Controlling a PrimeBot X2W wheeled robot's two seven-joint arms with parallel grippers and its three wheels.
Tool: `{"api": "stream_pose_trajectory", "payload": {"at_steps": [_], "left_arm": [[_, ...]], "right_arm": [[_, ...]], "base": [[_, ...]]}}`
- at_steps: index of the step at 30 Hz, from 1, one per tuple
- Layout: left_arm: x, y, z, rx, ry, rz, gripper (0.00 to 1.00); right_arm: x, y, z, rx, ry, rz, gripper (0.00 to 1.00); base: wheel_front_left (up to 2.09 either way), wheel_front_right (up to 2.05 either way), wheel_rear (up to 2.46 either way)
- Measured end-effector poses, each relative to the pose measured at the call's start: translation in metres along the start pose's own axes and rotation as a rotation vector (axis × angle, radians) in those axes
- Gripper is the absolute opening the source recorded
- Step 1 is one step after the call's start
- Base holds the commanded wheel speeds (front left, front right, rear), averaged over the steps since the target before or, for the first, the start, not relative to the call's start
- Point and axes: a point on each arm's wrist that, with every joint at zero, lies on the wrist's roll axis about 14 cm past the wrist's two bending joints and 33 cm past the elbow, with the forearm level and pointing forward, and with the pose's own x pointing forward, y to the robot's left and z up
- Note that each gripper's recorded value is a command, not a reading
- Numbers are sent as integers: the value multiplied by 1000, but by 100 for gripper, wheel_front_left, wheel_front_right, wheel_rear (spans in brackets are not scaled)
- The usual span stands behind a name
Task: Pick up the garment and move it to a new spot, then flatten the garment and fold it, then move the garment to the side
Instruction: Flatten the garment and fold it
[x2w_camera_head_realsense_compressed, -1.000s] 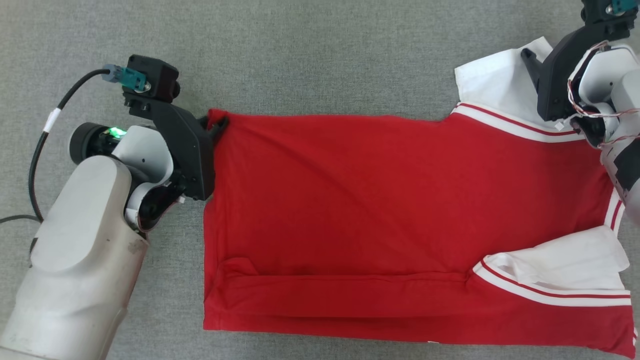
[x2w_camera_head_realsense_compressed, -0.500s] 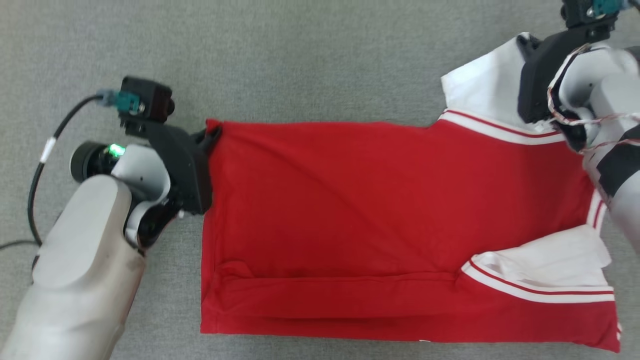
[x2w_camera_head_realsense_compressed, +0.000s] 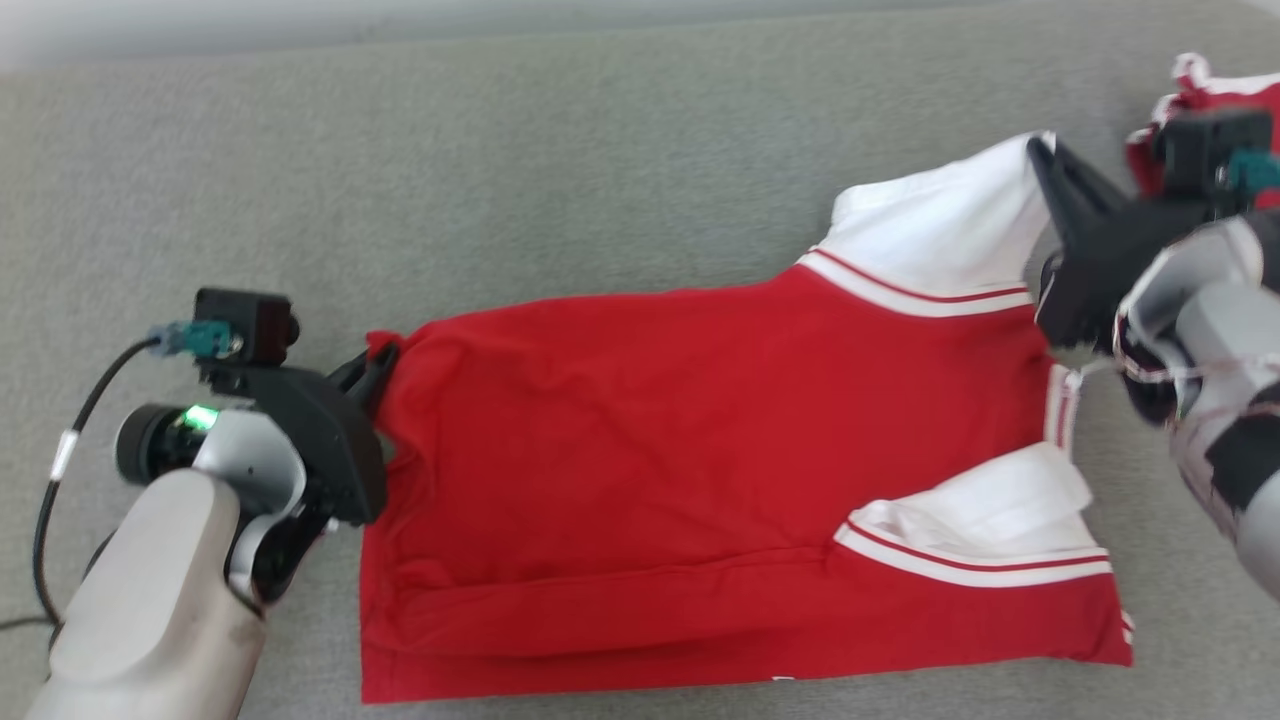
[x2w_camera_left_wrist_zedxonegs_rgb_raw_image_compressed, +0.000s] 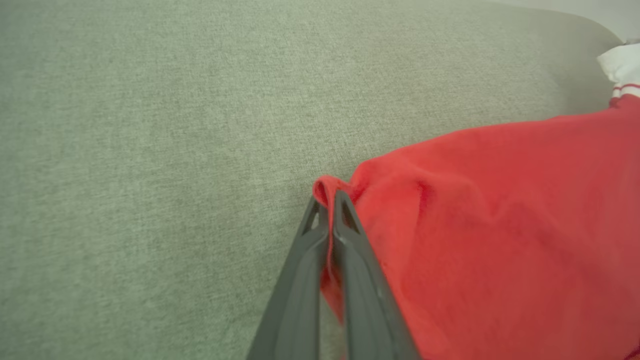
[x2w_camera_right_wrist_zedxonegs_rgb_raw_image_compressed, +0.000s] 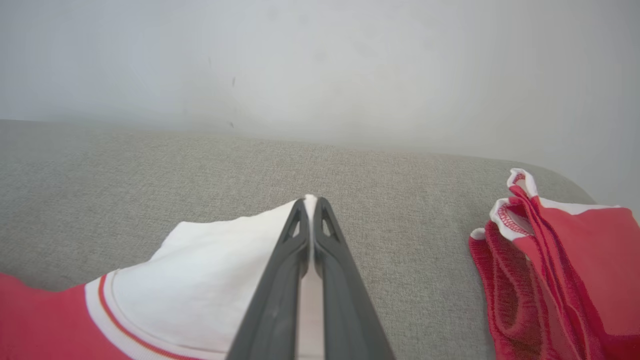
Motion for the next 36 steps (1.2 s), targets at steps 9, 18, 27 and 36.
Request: {"api": "stream_pose_trajectory", "payload": {"at_steps": [9, 18, 27, 36], "left_arm": [[-14, -14, 14, 96, -94, -26, 0], [-31, -26, 15, 180, -147, -53, 0], [-50, -17, 14, 236, -218, -4, 0], [-55, -24, -15, 203, -204, -7, 0]], "right_arm": [[-56, -4, -7, 48, -106, 17, 0], [-102, 3, -30, 144, -146, 14, 0], [-142, 15, -54, 265, -186, -12, 0], [-171, 23, -89, 321, -130, -66, 0]], "base": [[0, 0, 0], [0, 0, 0], [0, 0, 0], [0, 0, 0]]}}
